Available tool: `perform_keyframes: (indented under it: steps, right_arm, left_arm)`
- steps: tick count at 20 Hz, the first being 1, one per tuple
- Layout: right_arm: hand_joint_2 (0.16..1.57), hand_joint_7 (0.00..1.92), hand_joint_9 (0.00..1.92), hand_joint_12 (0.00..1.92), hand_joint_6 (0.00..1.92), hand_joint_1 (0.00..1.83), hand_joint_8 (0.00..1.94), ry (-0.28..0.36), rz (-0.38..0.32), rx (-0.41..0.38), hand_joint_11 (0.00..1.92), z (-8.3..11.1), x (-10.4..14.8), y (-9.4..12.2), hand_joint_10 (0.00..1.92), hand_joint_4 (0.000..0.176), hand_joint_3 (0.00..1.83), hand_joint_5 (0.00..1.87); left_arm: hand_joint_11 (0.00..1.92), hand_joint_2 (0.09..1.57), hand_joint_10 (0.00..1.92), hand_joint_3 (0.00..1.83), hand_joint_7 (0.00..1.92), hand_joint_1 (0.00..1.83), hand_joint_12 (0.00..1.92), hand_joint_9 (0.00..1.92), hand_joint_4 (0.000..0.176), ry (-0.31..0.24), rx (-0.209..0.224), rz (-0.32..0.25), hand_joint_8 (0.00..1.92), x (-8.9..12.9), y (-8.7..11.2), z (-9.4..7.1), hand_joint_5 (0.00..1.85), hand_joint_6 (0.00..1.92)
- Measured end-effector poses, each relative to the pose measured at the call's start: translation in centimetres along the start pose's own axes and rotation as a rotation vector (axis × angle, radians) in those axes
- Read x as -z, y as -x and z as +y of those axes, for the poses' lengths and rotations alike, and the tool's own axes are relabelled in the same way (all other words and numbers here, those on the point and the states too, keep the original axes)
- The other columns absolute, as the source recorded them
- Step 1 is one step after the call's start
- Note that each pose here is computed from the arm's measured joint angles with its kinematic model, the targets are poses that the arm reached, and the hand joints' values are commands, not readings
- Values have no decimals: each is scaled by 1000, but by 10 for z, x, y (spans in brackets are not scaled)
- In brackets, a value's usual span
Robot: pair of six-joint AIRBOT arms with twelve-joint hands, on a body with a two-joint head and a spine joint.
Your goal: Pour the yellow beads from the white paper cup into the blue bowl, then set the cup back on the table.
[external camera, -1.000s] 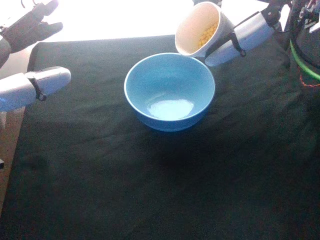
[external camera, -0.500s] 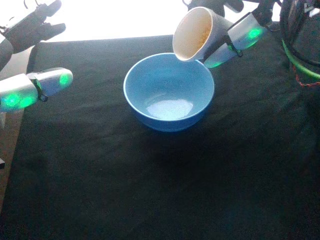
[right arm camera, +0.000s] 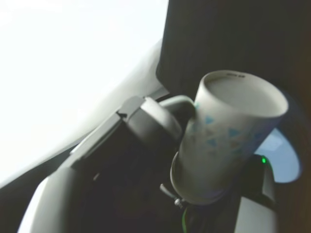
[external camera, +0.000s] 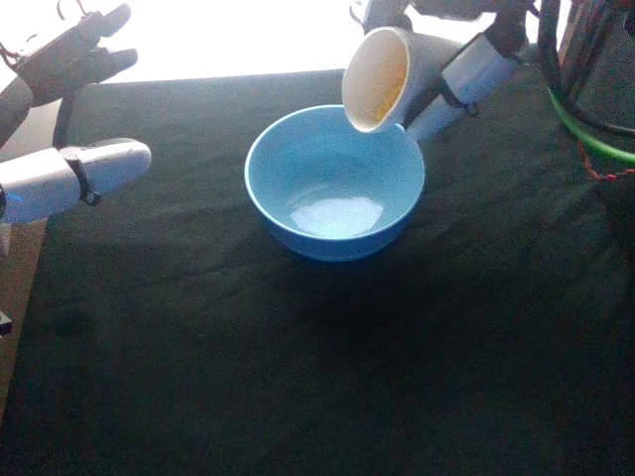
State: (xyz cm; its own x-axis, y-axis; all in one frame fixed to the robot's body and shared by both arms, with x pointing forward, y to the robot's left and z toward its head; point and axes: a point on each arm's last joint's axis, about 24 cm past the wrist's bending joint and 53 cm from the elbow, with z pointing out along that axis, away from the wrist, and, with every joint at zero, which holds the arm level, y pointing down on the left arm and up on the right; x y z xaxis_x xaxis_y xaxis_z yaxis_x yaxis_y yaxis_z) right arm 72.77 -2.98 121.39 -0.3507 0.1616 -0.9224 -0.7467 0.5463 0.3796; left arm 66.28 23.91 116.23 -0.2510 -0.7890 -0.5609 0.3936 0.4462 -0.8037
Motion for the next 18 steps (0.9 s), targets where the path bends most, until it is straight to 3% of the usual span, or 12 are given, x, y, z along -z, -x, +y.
perform_keyframes:
  steps: [3,6,8,9,10,11,12,16,18]
  right_arm:
    - [1039,1270,1501,1921,680,1204,1936,3,34,56,1578,4,-2,-9,1921,0,0,1153]
    - [1059,1110,1338,1921,777,1191,1929,-18,51,88,1407,1,-2,-13,1921,0,2,1101]
    - [1100,978,1107,1921,923,1175,1610,-30,64,113,1144,-2,-1,-16,1841,0,3,1006]
    - [1095,976,1093,1921,904,1180,1687,-32,73,129,1144,-2,-1,-18,1895,0,0,1020]
    - [1082,995,1151,1921,864,1186,1883,-33,75,132,1214,-2,-2,-19,1916,0,0,1049]
    - [1099,989,1163,1921,927,1177,1902,-30,80,139,1238,0,-2,-21,1920,0,4,1010]
    - [1126,953,1114,1921,1016,1164,1872,-27,85,148,1180,1,-2,-22,1921,0,5,954]
    - [1109,1067,1262,1921,947,1175,1940,-26,98,171,1347,4,-3,-26,1921,0,0,997]
    - [1120,1002,1136,1921,983,1169,1801,-26,100,174,1197,3,-3,-27,1921,0,0,973]
  left_arm:
    - [0,1131,2,3,420,845,904,396,42,4,-2,2,1,0,0,1,143,2]
    - [0,1140,0,5,402,859,886,385,33,1,-5,12,0,0,-3,0,138,0]
    - [0,1148,2,6,395,862,850,375,48,2,-6,15,0,0,-3,0,140,1]
    - [1,1149,4,6,399,843,848,378,48,5,-6,16,2,0,-3,1,132,0]
    - [0,1150,3,3,408,840,876,389,45,5,-8,18,1,-1,-4,1,129,0]
    - [0,1155,2,4,408,831,887,389,44,5,-7,17,0,-1,-3,1,117,0]
    - [0,1154,4,3,415,831,890,394,40,6,-6,18,3,-2,-4,1,120,2]
    - [0,1142,0,0,396,866,828,364,61,6,-6,21,1,-2,-4,1,125,2]
    - [0,1144,5,0,409,853,834,377,54,9,-6,22,6,-2,-5,2,114,0]
